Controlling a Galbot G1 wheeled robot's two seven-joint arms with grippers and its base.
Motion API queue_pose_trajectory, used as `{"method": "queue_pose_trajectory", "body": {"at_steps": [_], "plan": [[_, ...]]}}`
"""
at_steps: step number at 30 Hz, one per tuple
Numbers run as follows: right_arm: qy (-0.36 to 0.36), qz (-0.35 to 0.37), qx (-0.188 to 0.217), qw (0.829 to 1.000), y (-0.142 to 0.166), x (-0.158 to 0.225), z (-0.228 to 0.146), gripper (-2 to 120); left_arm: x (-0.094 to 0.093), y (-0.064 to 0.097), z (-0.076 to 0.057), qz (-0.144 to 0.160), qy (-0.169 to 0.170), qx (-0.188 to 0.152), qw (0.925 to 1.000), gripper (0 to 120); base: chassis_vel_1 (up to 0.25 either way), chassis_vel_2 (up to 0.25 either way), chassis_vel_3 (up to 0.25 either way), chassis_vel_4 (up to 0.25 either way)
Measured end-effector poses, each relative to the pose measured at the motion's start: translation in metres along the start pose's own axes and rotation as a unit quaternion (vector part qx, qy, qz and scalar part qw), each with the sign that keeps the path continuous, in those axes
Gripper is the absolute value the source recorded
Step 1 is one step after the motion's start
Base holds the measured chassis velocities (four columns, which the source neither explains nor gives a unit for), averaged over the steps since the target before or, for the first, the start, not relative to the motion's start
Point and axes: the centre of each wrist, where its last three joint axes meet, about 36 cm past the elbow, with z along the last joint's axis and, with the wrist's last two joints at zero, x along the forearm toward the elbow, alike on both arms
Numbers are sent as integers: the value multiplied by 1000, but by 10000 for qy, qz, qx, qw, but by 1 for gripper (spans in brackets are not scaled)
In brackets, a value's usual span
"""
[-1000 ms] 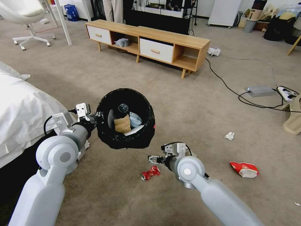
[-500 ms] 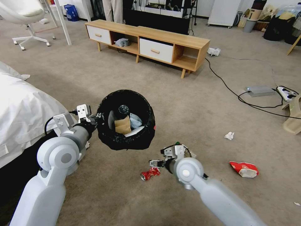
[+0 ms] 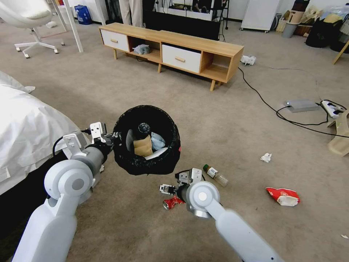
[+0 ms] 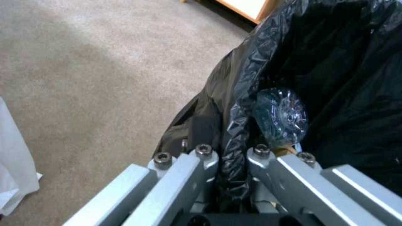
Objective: Pick up the trash bin and place the garbage on the floor into it.
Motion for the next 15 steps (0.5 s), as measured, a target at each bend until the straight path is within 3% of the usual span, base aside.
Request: {"method": "queue_pose_trajectory", "body": {"at_steps": [15], "plan": [[-131,434,-451,9980,-11,-28,-4,100,0,-2,2,15,22,-12,10000,0,0,0,0,0]]}}
